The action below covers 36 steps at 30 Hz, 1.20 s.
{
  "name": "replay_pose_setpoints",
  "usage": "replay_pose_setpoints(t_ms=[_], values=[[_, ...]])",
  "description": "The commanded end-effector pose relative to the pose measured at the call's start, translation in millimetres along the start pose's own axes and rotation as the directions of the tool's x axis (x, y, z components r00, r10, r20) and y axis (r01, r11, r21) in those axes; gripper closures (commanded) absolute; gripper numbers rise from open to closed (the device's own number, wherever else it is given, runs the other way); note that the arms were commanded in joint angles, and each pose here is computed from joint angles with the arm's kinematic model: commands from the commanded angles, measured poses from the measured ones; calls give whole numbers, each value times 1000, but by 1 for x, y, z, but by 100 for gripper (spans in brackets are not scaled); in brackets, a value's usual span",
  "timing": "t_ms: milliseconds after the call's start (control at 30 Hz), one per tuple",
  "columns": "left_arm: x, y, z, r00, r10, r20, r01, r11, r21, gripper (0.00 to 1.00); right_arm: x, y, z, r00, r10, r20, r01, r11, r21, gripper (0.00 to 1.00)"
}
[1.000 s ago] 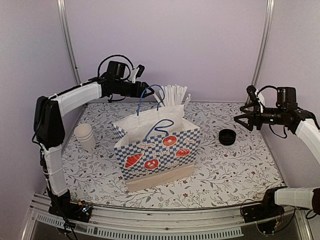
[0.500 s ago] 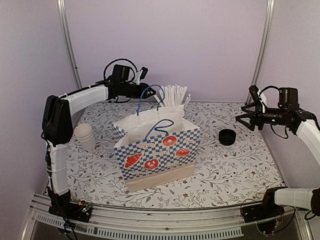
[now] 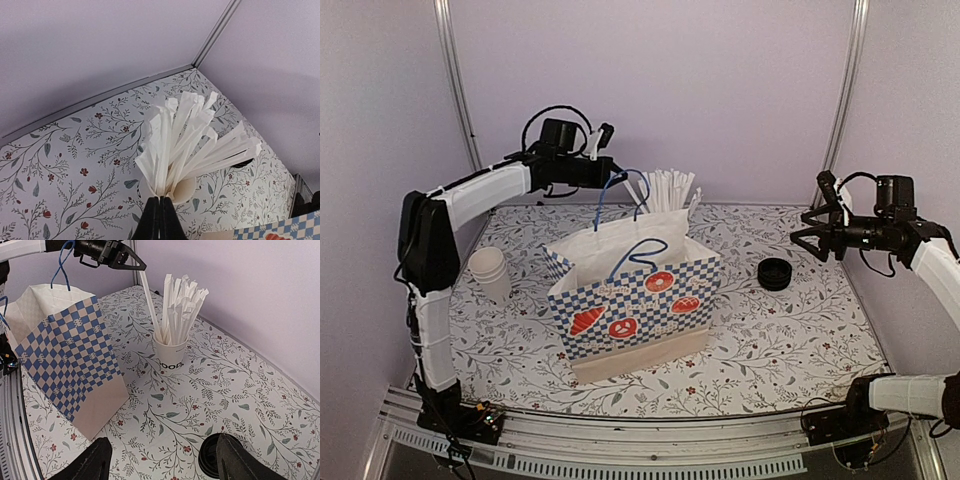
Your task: Pack the takeout coffee
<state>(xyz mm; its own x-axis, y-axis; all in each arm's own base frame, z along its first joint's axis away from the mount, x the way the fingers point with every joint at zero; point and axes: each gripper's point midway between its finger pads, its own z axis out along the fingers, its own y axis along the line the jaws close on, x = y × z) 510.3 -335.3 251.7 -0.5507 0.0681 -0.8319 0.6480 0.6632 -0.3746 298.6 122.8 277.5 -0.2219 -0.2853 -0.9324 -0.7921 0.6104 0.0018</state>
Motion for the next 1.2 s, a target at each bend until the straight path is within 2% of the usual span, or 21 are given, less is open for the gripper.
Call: replay_pose_setpoints(t_ms=[0,233,467,633,867,1067,1167], values=[[-45,-39,-44,990,105,93,-105,994,-14,100,-1,-1,2,1000,8,11,-8,1000,-13,25],[-79,-74,-92,977,169,134,-165,986,-37,100,-2,-1,2,1000,8,9,-8,1000,-12,25],[-125,-115,-180,923,269,275,-244,962,-120,100,-1,-1,0,1000,5,2,-5,1000,-4,25],[-140,-146,-245,885,300,356,-272,954,-130,100,7,0,1,1000,0,-11,0,1000,0,25],[-119,-173,-314,876,300,378,-274,954,-124,100,37,0,6,998,12,-58,-11,1000,20,25],[-75,-183,-345,895,300,331,-284,954,-97,100,43,0,5,998,1,-66,2,999,44,25],[-42,-181,-344,928,258,270,-252,966,-56,100,39,-3,2,998,-9,-65,13,998,66,25]])
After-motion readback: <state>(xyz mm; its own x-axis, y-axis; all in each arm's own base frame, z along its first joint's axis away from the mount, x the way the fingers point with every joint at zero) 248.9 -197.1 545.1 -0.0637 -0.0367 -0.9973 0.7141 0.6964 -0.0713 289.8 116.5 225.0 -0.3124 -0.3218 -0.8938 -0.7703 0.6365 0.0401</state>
